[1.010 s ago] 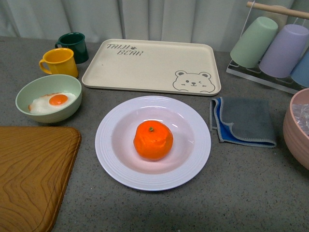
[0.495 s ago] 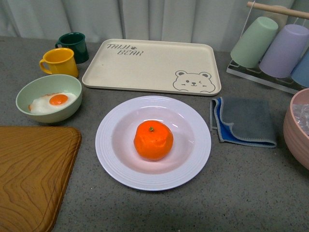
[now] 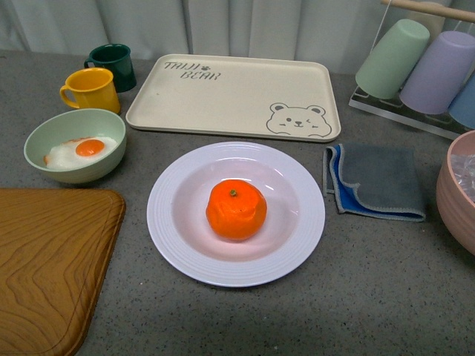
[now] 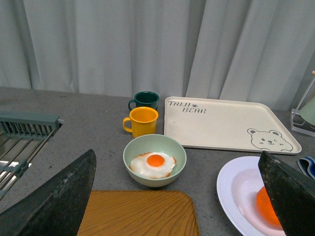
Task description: Place orange and plate with both arms
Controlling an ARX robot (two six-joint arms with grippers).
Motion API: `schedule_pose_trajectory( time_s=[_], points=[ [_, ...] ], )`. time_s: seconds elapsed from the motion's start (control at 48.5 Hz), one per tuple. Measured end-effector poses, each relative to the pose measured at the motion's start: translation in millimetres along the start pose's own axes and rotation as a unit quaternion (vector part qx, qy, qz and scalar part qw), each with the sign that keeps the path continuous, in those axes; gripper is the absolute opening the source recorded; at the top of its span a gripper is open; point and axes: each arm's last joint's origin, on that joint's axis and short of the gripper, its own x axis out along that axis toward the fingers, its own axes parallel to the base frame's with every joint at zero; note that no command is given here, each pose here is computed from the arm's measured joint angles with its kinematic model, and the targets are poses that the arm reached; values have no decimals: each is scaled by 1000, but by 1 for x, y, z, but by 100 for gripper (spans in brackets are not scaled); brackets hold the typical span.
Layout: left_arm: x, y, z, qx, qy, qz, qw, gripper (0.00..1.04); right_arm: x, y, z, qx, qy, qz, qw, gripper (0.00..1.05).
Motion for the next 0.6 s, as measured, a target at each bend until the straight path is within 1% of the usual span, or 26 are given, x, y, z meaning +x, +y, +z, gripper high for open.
schedule_pose_trajectory(
  time_s=[0.062, 0.103, 0.165, 0.227, 0.288, 0.309, 0.392, 0.495, 0.598],
  points=[
    [0, 0, 0, 0, 0, 0, 1000, 98, 6, 7, 3, -94, 0, 21, 995, 95],
    [0, 0, 0, 0, 0, 0, 1000, 98, 12, 12, 4, -114, 12, 30, 993, 95],
    [0, 0, 0, 0, 0, 0, 1000, 98, 24, 20, 7, -108, 30, 46, 993, 95],
    [0, 0, 0, 0, 0, 0, 1000, 98, 37, 28, 10, -83, 46, 65, 993, 95],
    [0, 0, 0, 0, 0, 0, 1000, 98, 56, 39, 9, -41, 86, 95, 991, 95],
    [0, 0, 0, 0, 0, 0, 1000, 98, 63, 43, 6, -17, 107, 106, 988, 95],
    [0, 0, 0, 0, 0, 0, 1000, 98, 82, 54, -7, 40, 173, 126, 976, 95],
    [0, 0, 0, 0, 0, 0, 1000, 98, 99, 62, -18, 98, 219, 132, 962, 95],
    [0, 0, 0, 0, 0, 0, 1000, 98, 112, 67, -28, 140, 258, 136, 946, 95]
  ],
)
